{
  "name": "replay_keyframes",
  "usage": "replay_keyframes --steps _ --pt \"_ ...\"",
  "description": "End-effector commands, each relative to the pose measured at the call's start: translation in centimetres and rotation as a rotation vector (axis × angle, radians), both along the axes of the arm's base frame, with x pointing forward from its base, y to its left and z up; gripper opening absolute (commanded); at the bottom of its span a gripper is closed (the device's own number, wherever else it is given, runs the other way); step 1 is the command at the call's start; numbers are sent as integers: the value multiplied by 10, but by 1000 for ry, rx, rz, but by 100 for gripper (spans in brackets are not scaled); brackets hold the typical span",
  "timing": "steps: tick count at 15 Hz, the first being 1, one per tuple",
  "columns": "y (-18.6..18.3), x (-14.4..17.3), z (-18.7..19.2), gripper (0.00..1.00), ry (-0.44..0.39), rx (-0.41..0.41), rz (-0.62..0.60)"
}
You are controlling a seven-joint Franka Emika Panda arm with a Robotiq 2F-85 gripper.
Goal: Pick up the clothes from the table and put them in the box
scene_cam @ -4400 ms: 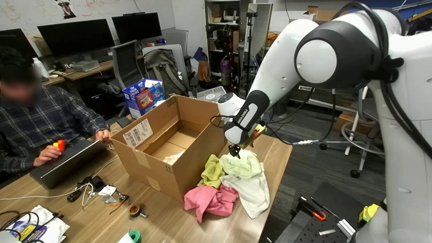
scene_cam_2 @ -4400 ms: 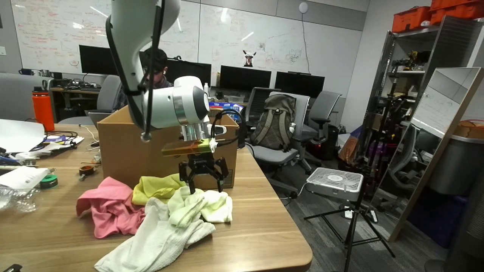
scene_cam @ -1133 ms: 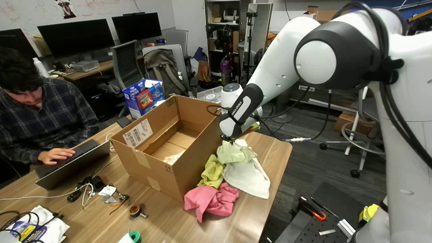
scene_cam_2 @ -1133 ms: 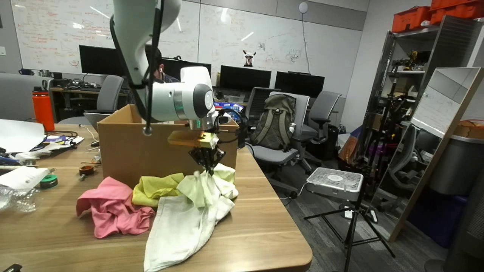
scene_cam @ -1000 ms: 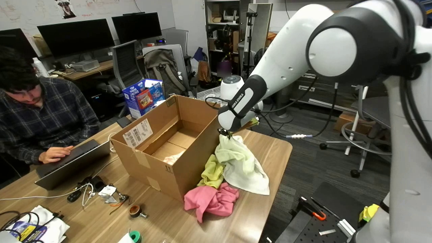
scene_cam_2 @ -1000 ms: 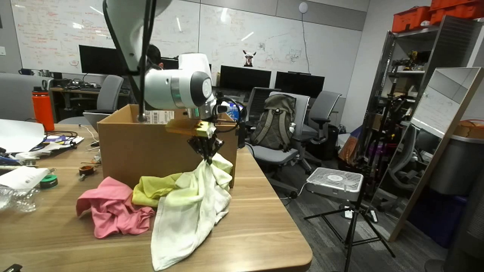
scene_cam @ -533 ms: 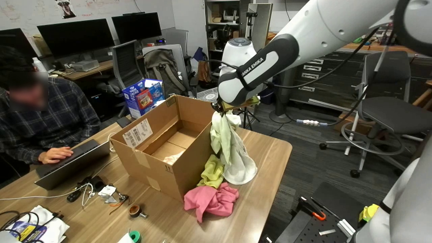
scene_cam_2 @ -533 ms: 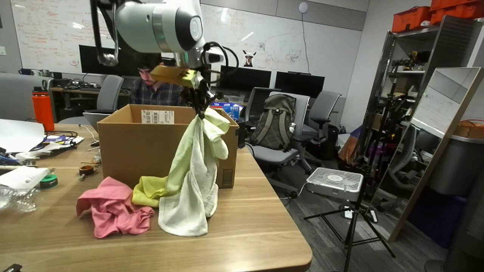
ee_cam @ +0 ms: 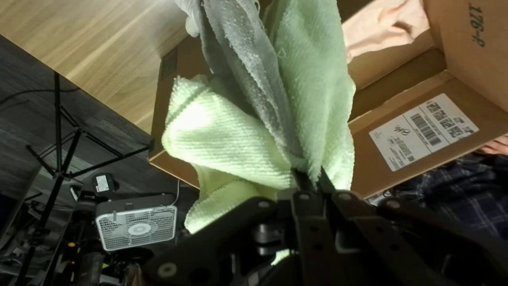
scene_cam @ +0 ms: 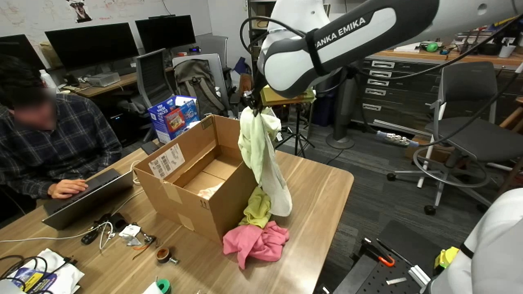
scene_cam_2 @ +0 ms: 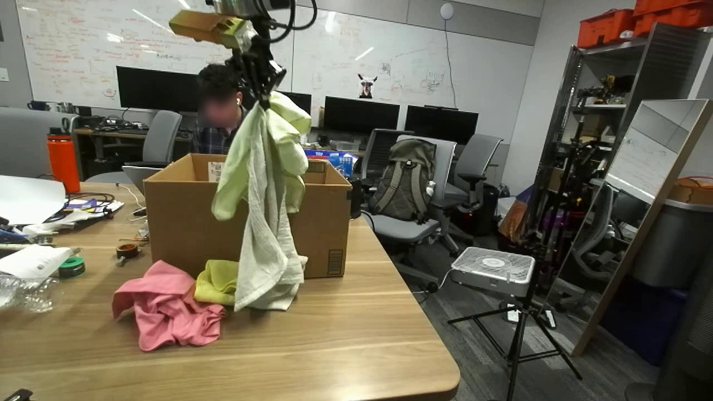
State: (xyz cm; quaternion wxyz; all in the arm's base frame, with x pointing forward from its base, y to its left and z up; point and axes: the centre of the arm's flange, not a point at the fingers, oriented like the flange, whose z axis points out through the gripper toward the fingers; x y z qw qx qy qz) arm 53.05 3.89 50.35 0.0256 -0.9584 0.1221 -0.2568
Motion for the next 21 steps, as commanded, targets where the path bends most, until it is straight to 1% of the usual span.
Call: replay_keyframes --steps 1,3,5,7,10,13,15,21 --pt "34 -28 57 1 -81 -7 38" --pt "57 -39 84 1 -119 -17 70" --pt "81 -49 108 1 -126 -39 87" --pt "100 -56 127 1 -119 -52 95" --pt "125 -58 150 1 -104 -85 76" --pt "137 -54 163 1 -98 -124 32" --pt "142 -50 171 1 -90 -133 -5" --pt "164 -54 203 1 -14 -120 -61"
